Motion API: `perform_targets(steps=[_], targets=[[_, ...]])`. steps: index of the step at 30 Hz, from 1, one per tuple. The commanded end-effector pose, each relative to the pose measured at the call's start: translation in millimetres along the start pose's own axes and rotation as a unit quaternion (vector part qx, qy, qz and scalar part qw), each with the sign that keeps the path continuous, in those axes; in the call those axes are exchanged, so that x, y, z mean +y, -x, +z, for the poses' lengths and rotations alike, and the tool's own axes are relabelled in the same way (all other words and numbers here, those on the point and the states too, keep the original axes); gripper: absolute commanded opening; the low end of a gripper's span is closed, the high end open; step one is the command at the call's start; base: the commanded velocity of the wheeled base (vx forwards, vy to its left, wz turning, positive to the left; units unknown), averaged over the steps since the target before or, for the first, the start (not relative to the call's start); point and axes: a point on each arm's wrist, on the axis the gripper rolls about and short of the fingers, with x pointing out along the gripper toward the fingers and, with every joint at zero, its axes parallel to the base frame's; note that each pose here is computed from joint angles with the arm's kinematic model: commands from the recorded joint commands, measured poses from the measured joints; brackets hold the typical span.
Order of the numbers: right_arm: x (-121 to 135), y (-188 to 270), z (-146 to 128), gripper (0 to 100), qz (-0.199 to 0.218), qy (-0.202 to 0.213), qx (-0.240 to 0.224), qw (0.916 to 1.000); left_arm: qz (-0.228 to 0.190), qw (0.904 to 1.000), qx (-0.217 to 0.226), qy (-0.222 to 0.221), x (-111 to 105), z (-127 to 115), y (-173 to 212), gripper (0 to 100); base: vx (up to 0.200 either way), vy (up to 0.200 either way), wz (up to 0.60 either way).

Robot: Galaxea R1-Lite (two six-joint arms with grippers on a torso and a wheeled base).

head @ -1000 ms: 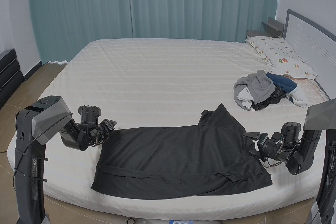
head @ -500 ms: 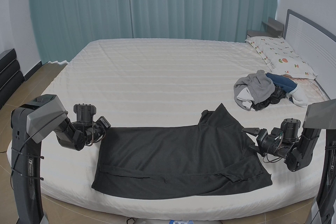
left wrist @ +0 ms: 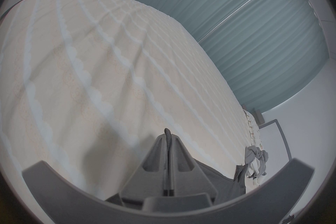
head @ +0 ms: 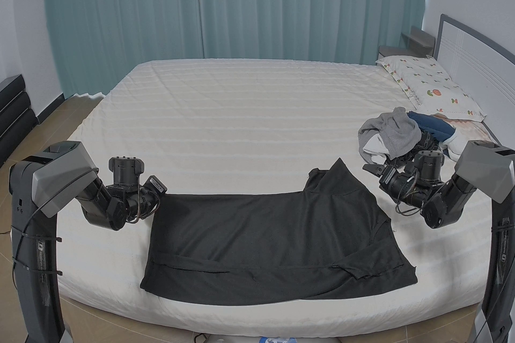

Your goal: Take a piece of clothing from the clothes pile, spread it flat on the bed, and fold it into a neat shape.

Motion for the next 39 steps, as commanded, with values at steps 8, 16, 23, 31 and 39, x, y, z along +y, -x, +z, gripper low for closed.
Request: perform_targets(steps=[8,16,23,31,39], targets=[[-26.4,-92.3,-9.9,100,-0.091,0.077,0.052,0.9916,0.004,0.9997,0.011,0.02,4.3,-2.8,4.3,0,0.0,0.0,0.0],[-29.5,-102.8,-4.7,100,-0.09,0.072,0.054,0.9919,0.004,0.9997,0.011,0.02,4.4,-2.9,3.9,0,0.0,0.0,0.0],[-29.5,-105.4,-5.0,0,-0.086,0.07,0.052,0.9925,0.004,0.9997,0.011,0.02,4.4,-2.9,3.9,0,0.0,0.0,0.0],[-24.2,-98.2,7.9,0,-0.082,0.054,0.035,0.9945,0.004,0.9998,0.008,0.02,4.3,-1.1,4.2,0,0.0,0.0,0.0],[-19.5,-88.7,14.5,0,-0.071,0.05,0.017,0.9961,-0.006,0.9997,-0.002,0.022,1.2,2.2,6.0,0,0.0,0.0,0.0]])
